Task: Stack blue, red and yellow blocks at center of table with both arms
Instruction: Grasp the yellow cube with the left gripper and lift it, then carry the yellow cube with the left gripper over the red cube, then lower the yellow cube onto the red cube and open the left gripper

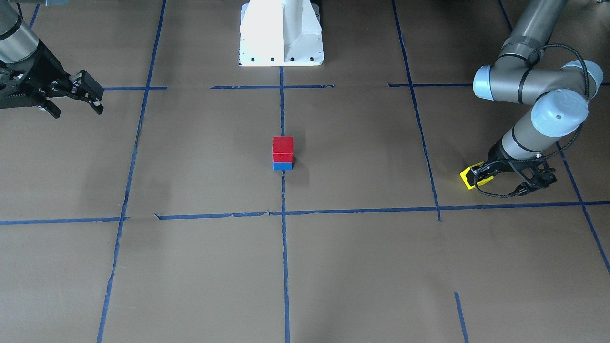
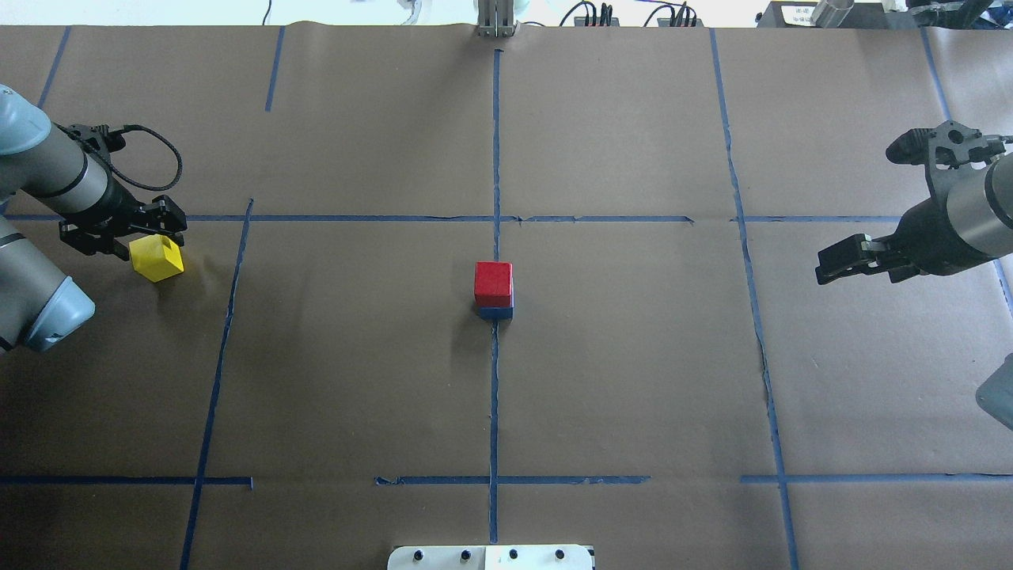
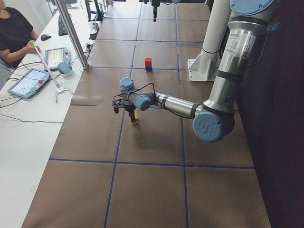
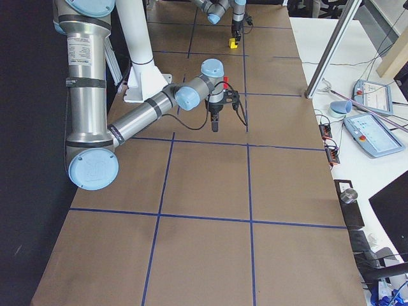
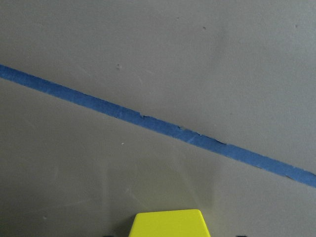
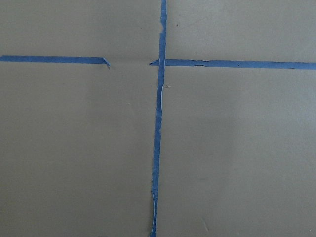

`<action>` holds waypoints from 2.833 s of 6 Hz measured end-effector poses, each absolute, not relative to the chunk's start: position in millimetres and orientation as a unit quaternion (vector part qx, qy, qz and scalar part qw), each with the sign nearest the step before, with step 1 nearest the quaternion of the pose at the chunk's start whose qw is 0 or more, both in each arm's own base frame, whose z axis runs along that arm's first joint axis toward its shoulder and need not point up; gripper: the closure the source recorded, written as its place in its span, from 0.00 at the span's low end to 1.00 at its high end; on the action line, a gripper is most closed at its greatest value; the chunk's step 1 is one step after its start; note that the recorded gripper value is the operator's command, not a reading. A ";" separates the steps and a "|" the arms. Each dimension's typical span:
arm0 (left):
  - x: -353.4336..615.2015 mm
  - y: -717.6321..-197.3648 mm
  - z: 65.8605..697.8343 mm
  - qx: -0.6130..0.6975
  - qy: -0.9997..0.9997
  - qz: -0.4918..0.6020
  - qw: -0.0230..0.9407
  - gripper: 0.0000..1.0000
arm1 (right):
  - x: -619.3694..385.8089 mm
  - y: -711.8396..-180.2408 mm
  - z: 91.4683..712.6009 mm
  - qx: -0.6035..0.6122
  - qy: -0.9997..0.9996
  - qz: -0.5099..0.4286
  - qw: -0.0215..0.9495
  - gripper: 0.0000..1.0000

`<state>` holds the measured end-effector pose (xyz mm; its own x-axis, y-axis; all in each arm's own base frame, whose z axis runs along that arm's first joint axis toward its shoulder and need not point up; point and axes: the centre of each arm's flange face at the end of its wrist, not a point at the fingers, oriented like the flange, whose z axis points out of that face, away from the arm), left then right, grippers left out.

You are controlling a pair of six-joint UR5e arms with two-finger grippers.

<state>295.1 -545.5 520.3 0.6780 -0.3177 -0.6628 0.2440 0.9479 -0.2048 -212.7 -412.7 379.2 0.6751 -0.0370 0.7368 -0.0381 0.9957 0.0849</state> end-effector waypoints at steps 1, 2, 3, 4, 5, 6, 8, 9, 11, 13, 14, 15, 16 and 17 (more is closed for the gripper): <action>294.7 -543.7 489.6 -0.037 0.389 -0.145 0.909 1.00 | -212.2 -412.1 373.6 0.050 -0.407 -0.001 0.912 0.00; 293.6 -537.7 439.7 -0.023 0.416 -0.130 0.900 1.00 | -209.1 -409.1 364.9 0.056 -0.413 -0.002 0.909 0.00; 309.8 -525.9 367.7 -0.013 0.444 -0.099 0.890 1.00 | -205.7 -405.3 357.8 0.061 -0.417 -0.003 0.907 0.00; 346.6 -509.5 282.5 -0.008 0.465 -0.059 0.883 1.00 | -204.1 -403.7 356.5 0.062 -0.418 -0.003 0.906 0.00; 378.5 -491.5 211.2 -0.007 0.476 -0.028 0.879 1.00 | -203.7 -403.5 357.8 0.061 -0.417 -0.003 0.907 0.00; 411.4 -473.2 161.8 0.002 0.479 -0.002 0.878 1.00 | -203.8 -403.9 359.4 0.060 -0.416 -0.002 0.907 0.00; 490.6 -461.3 105.2 0.026 0.452 0.017 0.892 1.00 | -205.5 -404.9 361.6 0.058 -0.415 -0.002 0.908 0.00; 516.1 -467.7 93.5 0.028 0.438 0.016 0.899 1.00 | -206.1 -405.3 361.8 0.057 -0.414 -0.003 0.908 0.00; 554.4 -470.6 91.6 0.037 0.409 0.014 0.912 1.00 | -207.9 -406.6 362.1 0.057 -0.414 -0.003 0.908 0.00; 562.0 -470.7 93.4 0.041 0.403 0.014 0.914 0.99 | -209.0 -407.6 362.3 0.057 -0.414 -0.004 0.908 0.00; 562.9 -470.9 93.9 0.041 0.402 0.014 0.915 0.93 | -209.2 -407.9 362.3 0.057 -0.414 -0.003 0.908 0.00; 563.4 -471.1 93.6 0.042 0.403 0.015 0.914 0.74 | -209.4 -408.2 362.1 0.057 -0.414 -0.003 0.908 0.00; 563.6 -471.2 93.1 0.042 0.404 0.015 0.914 0.22 | -209.5 -408.2 361.9 0.057 -0.414 -0.004 0.908 0.00; 564.1 -471.0 93.4 0.042 0.404 0.015 0.914 0.18 | -209.6 -408.3 361.7 0.057 -0.414 -0.004 0.908 0.00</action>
<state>564.1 -471.0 93.4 0.6738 0.0616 -0.7363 0.0064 0.9960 0.0892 -209.6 -408.3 361.7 0.6564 -0.0540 0.7525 -0.0405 0.9935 0.1067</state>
